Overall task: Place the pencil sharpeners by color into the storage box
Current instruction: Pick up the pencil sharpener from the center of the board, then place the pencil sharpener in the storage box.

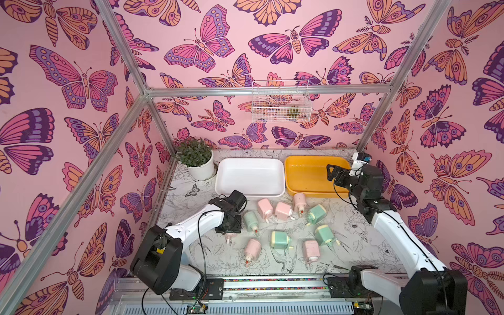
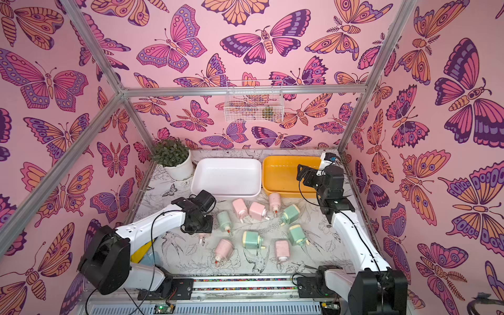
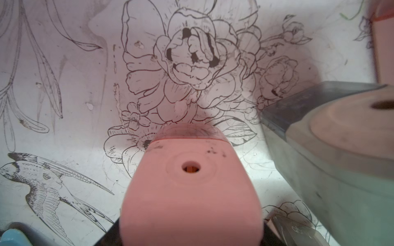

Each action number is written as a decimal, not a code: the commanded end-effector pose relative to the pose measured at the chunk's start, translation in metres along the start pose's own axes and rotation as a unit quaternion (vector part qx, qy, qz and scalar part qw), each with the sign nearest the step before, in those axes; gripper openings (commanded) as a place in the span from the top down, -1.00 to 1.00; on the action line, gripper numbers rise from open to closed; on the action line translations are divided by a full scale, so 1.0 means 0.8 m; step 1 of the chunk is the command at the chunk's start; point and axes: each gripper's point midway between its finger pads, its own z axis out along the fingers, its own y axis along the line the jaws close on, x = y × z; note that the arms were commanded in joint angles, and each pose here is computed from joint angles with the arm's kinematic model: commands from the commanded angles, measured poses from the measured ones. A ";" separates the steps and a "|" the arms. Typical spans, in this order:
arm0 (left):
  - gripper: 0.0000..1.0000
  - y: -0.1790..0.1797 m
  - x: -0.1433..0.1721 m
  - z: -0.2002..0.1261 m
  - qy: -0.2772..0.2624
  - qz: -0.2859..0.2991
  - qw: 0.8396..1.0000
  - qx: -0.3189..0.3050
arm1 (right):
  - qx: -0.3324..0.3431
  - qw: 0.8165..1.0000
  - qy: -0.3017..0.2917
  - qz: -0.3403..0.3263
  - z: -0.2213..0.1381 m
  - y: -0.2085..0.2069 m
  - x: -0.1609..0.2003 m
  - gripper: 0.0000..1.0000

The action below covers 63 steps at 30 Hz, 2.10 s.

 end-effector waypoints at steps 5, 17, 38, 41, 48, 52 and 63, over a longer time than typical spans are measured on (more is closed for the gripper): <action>1.00 -0.003 -0.010 -0.038 -0.022 0.010 1.000 0.012 | -0.156 0.981 0.061 -0.100 -0.003 0.081 0.024 -0.98; 1.00 -0.021 -0.073 -0.138 -0.104 0.009 0.994 0.042 | -0.318 0.915 0.117 -0.218 -0.022 0.187 0.085 -0.98; 1.00 -0.044 -0.269 -0.133 -0.162 0.093 0.982 -0.020 | -0.359 0.888 0.124 -0.259 -0.032 0.228 0.113 -0.98; 1.00 -0.043 -0.290 -0.121 -0.155 0.081 0.985 -0.003 | -0.349 0.893 0.125 -0.254 -0.034 0.223 0.114 -0.98; 1.00 -0.024 -0.331 -0.079 -0.139 0.077 0.986 -0.055 | -0.316 0.903 0.141 -0.256 -0.032 0.210 0.115 -0.98; 1.00 -0.012 -0.345 -0.049 -0.113 0.065 0.989 -0.064 | -0.311 0.905 0.129 -0.260 -0.035 0.208 0.112 -0.98; 1.00 0.003 -0.374 0.011 -0.084 0.042 0.995 -0.037 | -0.279 0.915 0.071 -0.282 -0.038 0.199 0.089 -0.98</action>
